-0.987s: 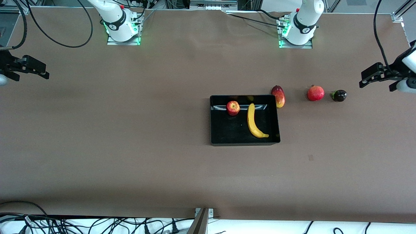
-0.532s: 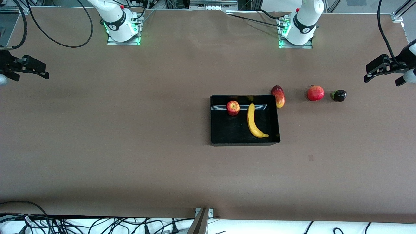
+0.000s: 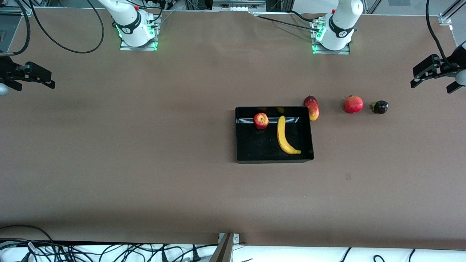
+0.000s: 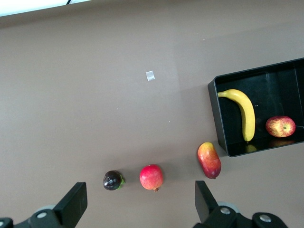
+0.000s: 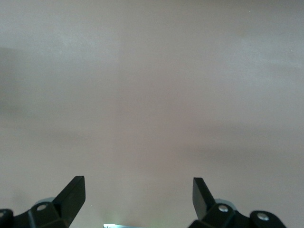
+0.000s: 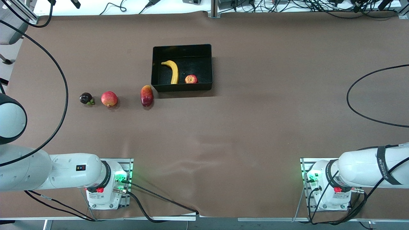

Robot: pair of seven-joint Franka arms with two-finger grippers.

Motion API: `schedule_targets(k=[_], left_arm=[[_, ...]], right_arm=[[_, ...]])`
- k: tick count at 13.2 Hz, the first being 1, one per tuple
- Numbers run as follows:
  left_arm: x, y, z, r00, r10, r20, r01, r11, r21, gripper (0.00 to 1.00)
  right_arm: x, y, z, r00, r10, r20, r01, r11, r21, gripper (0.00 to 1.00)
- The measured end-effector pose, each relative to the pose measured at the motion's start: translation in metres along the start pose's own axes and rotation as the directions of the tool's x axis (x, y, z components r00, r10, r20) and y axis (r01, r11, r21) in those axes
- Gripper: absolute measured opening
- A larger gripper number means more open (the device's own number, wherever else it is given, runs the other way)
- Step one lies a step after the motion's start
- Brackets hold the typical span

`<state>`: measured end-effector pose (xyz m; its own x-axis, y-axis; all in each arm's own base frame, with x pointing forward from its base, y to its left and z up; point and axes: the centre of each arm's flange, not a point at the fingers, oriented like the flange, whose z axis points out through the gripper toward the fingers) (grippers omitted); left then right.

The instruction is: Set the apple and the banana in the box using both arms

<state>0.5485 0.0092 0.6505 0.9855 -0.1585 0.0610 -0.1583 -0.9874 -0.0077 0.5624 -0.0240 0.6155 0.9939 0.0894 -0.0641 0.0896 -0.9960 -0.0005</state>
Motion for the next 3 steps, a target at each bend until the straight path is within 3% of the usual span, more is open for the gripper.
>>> schedule_targets(k=[3], left_arm=[[0.0006,0.0053,0.0007,0.999,-0.034,0.002,0.034,0.999,-0.001,1.00]], right_arm=[[0.0000,0.0000,0.0000,1.000,0.000,0.000,0.000,1.000,0.000,1.00]])
